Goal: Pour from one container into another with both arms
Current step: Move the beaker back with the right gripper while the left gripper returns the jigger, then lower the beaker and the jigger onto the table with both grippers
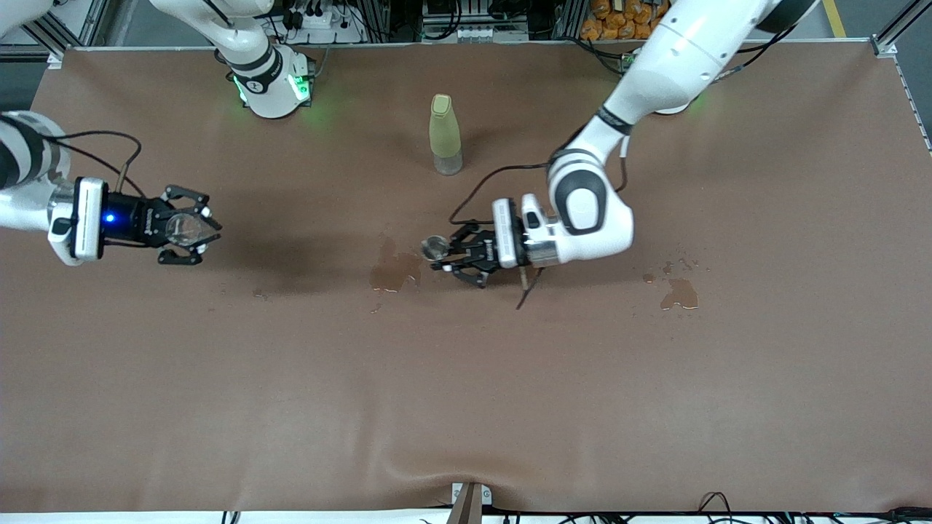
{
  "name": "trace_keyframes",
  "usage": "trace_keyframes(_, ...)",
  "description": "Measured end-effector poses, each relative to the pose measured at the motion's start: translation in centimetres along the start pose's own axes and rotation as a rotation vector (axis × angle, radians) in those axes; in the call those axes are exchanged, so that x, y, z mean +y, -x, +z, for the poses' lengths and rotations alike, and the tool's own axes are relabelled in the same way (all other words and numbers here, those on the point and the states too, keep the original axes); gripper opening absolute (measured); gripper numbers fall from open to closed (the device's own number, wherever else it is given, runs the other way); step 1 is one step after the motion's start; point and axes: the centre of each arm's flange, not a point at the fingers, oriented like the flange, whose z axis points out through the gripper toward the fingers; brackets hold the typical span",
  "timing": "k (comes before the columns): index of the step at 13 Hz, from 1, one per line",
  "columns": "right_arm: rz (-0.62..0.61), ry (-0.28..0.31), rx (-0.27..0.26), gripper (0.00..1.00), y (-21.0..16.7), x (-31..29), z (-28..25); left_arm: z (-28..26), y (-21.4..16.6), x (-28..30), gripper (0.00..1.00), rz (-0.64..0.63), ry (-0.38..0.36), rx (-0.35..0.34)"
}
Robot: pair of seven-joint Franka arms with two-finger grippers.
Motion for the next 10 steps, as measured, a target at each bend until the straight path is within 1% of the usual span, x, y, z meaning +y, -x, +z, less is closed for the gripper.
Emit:
trace_keyframes(3, -0.177, 0.014, 0.007, 0.16, 4.1, 3.6, -2.3, -6.9, 2.0, -1.3, 0.21, 0.024, 0.046, -0.027)
trace_keyframes(6, -0.318, 0.02, -0.003, 0.16, 7.0, 6.5, -3.2, -13.6, 4.9, -2.2, 0.21, 0.027, 0.11, -0.04)
trace_keyframes(10, -0.444, -0.024, -0.002, 0.16, 10.9, 9.2, -1.6, -23.3, 8.7, -3.3, 0.21, 0.063, 0.157, -0.044)
